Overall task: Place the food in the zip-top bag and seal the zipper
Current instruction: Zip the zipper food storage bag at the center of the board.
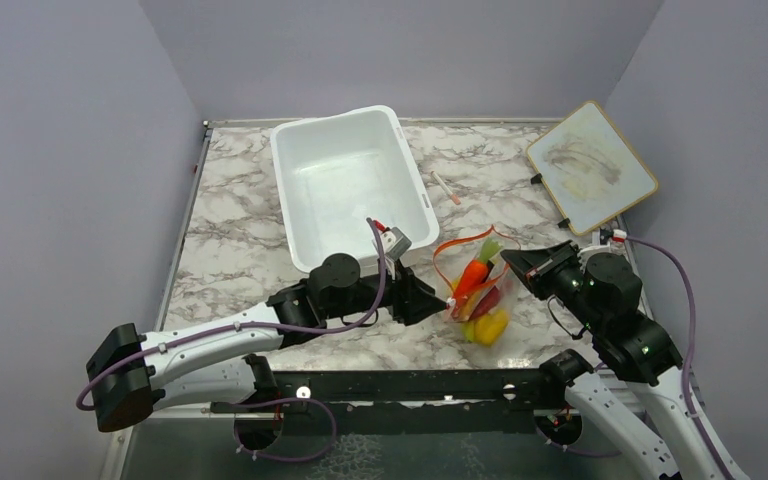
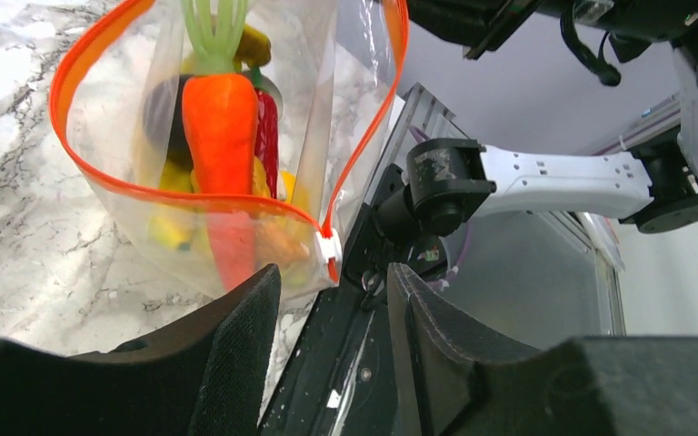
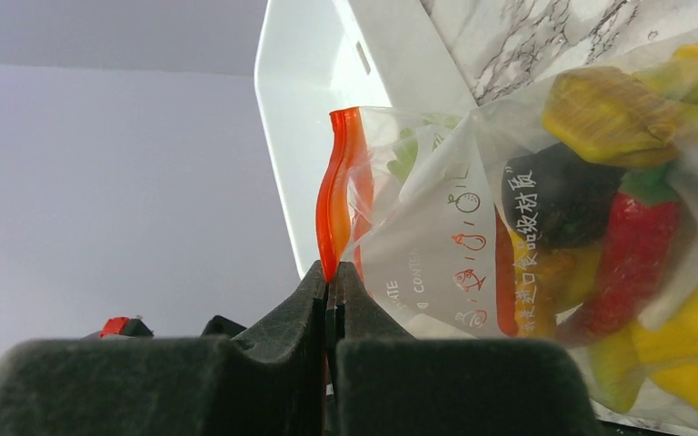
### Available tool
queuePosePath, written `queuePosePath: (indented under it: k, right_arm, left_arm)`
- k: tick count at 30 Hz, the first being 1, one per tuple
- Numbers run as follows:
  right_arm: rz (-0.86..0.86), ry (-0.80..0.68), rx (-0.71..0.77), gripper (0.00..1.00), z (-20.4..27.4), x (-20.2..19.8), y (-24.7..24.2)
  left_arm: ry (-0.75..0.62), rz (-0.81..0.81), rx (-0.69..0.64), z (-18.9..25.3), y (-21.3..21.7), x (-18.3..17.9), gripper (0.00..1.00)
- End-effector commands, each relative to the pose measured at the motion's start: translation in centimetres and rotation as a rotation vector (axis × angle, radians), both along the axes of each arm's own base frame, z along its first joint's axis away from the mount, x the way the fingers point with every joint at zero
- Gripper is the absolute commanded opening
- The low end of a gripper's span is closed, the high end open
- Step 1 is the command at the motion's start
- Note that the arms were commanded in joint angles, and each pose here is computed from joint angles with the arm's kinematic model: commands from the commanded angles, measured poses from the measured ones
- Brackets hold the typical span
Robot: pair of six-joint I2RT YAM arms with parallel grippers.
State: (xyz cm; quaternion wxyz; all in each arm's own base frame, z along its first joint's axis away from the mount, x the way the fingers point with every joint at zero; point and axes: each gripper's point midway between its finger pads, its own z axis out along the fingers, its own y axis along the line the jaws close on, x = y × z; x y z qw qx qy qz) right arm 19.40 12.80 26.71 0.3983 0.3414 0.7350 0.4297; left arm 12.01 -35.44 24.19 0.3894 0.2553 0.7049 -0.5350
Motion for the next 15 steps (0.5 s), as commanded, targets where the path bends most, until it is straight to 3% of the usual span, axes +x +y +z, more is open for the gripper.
queuePosePath:
  k: [1, 15]
  right_arm:
    - [-0.052, -0.071, 0.066, 0.01, 2.5, 0.9, -0.4]
    - [-0.055, -0.067, 0.089, 0.01, 2.4, 1.0, -0.2]
  left_arm:
    - [-0.033, -0.067, -0.063, 0.9, -0.4, -1.1, 0.46]
    - [0.010, -0.089, -0.054, -1.6, -2.3, -1.0, 0.39]
